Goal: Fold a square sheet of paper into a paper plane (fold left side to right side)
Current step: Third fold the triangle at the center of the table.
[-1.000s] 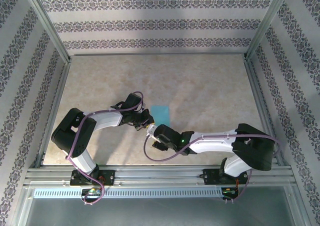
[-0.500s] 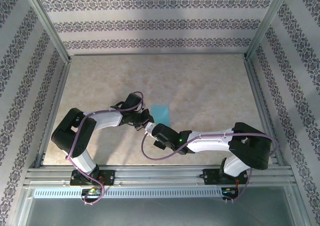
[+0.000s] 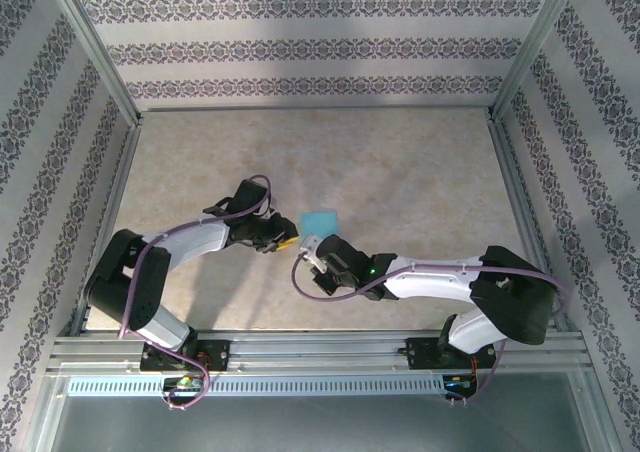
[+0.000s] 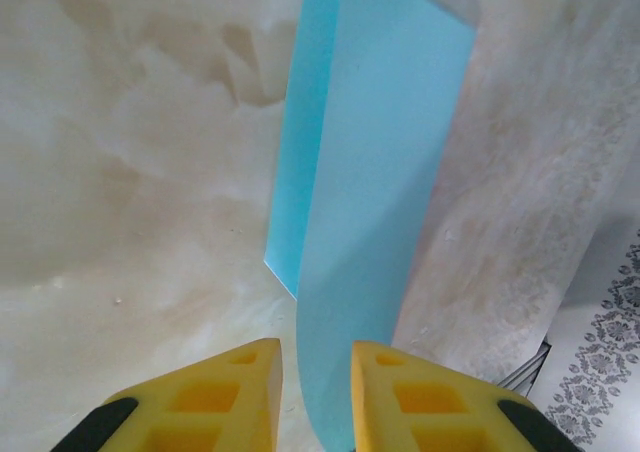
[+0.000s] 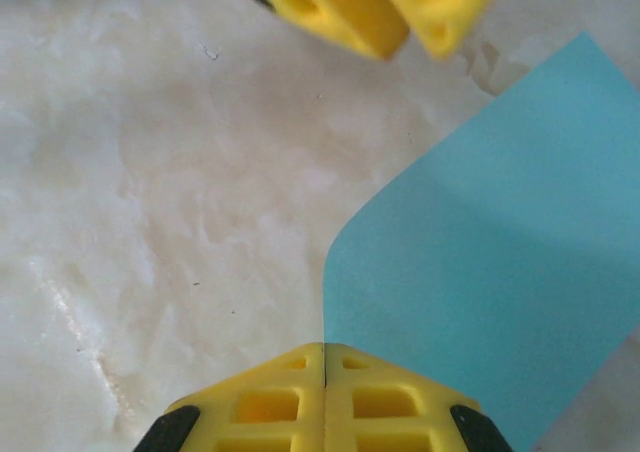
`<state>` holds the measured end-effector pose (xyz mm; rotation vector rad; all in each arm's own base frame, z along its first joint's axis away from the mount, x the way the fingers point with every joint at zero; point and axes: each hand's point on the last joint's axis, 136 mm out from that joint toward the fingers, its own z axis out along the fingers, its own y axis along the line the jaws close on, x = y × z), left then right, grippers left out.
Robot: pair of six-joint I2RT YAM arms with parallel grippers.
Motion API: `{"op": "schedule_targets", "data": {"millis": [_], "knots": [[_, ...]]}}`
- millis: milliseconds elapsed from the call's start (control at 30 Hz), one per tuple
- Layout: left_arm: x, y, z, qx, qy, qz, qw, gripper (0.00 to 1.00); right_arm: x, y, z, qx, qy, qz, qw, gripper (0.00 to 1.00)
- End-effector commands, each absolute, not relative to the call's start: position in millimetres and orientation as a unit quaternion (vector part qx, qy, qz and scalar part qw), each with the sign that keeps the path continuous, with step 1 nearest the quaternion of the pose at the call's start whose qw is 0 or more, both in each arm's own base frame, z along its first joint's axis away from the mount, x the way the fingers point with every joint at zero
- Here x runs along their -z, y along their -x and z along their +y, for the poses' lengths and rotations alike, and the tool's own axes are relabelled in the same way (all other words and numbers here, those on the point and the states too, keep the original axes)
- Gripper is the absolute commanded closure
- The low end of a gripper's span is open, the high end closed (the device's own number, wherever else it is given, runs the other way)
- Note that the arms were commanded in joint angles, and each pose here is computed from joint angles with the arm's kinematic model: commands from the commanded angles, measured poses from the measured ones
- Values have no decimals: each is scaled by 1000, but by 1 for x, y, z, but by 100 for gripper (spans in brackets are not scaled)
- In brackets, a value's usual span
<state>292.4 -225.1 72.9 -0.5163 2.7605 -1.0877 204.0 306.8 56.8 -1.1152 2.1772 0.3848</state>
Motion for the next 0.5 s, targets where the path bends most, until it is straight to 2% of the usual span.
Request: {"op": "schedule_targets", "data": {"millis": [0,200,467], "knots": [[-83,-295,-216,342,141,926,80,76,-58,-192,307,-211,400,842,294,100],[-90,-315,-238,345,84,932,69,90,-61,-190,302,-267,371,848,269,100],[-66,-326,-278,335,29,941,39,97,-60,-193,295,-298,345,853,256,100]]}}
